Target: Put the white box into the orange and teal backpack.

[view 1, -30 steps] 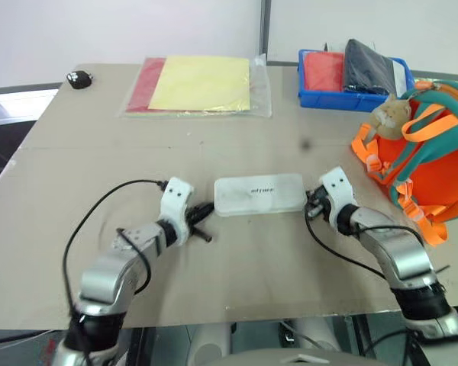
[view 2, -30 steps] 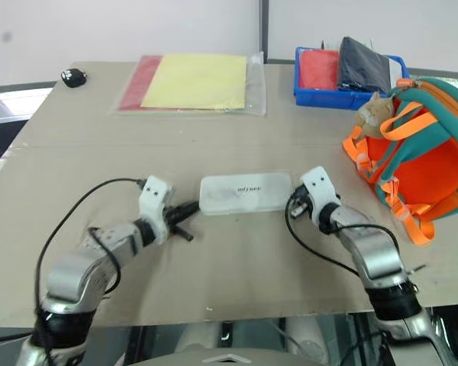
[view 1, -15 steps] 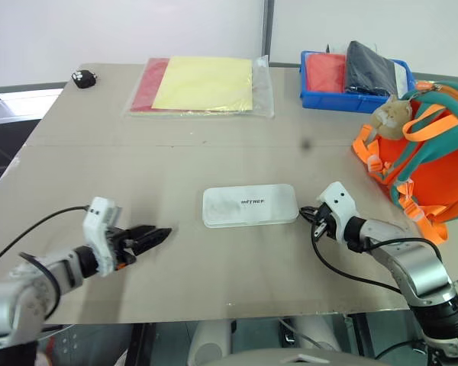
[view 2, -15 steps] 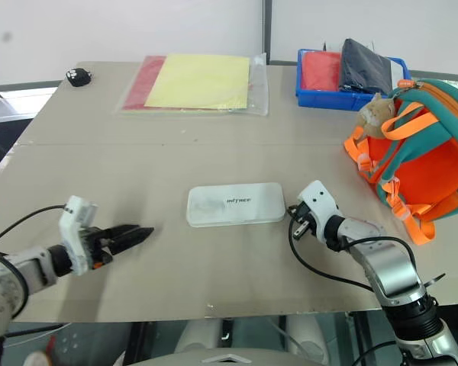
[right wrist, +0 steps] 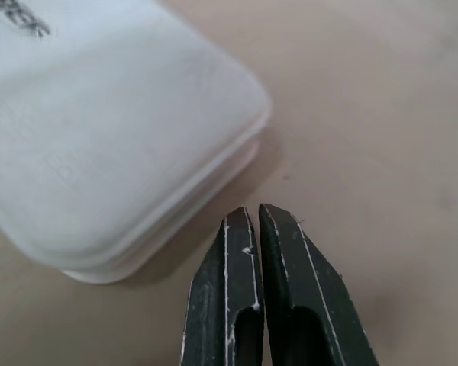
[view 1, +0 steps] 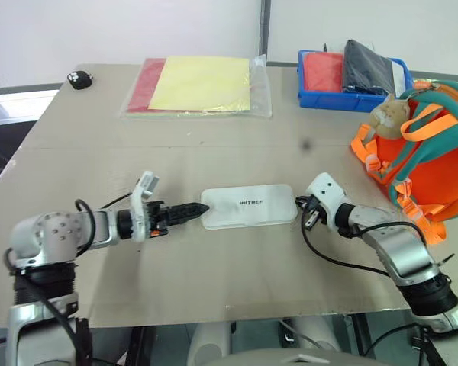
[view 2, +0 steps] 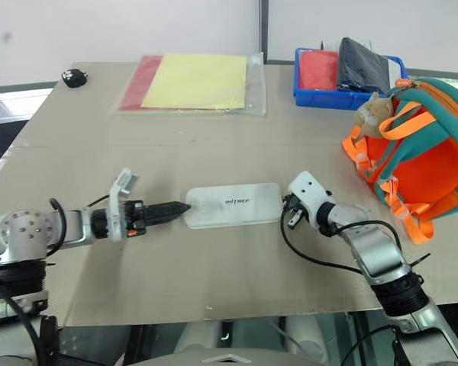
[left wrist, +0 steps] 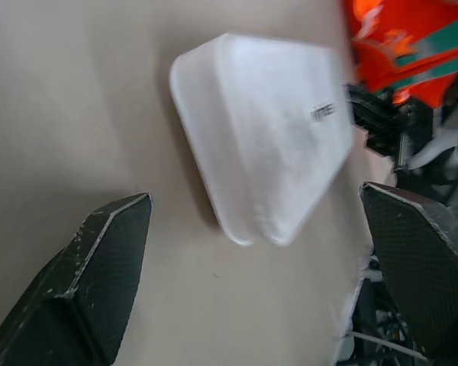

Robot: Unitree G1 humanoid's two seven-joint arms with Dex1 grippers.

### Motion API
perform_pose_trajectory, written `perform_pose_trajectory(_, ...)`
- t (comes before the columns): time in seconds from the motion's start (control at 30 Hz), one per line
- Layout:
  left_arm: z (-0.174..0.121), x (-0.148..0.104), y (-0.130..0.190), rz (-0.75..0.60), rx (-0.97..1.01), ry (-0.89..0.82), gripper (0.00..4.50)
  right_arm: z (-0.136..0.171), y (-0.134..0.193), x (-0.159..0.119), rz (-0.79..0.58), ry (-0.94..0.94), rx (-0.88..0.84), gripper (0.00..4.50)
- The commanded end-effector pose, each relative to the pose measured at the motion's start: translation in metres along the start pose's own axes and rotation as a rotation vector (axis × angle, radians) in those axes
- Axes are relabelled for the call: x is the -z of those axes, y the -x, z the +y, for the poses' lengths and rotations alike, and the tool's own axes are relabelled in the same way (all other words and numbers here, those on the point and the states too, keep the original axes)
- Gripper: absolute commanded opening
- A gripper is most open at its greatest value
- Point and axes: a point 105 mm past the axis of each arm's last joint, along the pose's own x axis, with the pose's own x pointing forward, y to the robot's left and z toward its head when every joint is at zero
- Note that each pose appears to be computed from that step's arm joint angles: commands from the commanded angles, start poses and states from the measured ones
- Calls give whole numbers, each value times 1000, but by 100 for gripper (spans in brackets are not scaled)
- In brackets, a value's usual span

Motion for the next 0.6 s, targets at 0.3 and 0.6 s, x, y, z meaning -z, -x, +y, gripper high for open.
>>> perform_pose_trajectory(0.3,-13,8,-28,-11,161,103,361,24,-18,-13,-69,26,-84,0)
perform_pose_trajectory(0.6,-24,2,-25,-107,222,94,107,-1,49,-30,-234,-122,94,69)
